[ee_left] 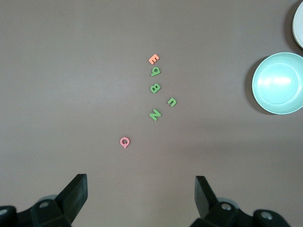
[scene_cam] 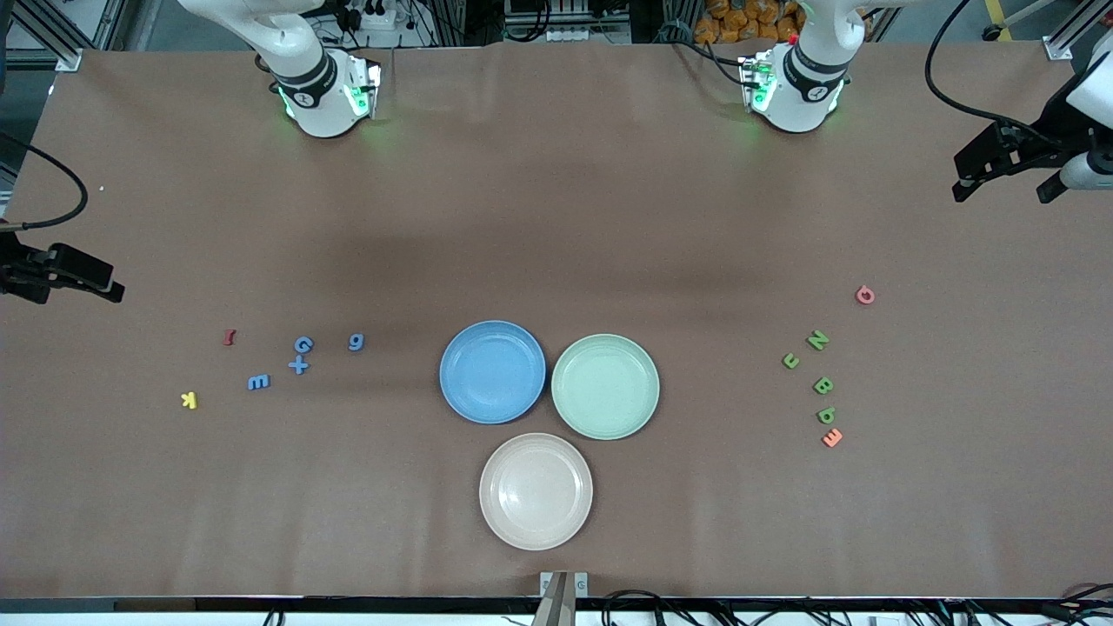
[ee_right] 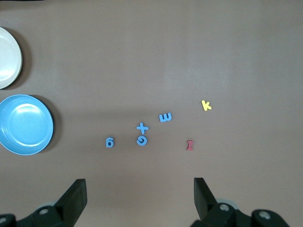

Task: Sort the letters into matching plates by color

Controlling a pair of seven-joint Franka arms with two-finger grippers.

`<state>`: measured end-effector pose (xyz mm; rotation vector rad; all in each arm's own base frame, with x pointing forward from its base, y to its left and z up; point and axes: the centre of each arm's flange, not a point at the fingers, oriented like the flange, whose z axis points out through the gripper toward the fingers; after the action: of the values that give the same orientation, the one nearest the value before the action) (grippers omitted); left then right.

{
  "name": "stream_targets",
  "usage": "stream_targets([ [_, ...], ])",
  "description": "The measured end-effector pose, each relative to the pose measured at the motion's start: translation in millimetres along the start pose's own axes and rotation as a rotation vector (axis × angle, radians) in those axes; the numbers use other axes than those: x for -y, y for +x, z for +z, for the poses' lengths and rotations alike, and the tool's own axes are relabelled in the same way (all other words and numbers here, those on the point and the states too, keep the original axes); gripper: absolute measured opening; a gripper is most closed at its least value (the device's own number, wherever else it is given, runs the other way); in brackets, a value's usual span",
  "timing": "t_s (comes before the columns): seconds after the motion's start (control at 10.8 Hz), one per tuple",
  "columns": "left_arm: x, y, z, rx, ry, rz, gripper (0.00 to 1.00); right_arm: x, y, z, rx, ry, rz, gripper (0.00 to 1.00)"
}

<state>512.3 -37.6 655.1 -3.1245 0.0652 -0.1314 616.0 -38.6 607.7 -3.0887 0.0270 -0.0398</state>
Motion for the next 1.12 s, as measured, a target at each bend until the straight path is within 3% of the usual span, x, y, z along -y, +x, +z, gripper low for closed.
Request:
stream_targets([
  [0.74,0.8,-2.4,-2.2,0.002,0.0,-0.001,1.0,0.1,1.9,-0.5,-0.013,-0.002,0.0,1.0],
  [1.12,0.4,3.4,33.2,0.076,-0.019,-0.008,1.0,2.1,1.8,6.3,0.004,-0.001,-0.003,1.0],
])
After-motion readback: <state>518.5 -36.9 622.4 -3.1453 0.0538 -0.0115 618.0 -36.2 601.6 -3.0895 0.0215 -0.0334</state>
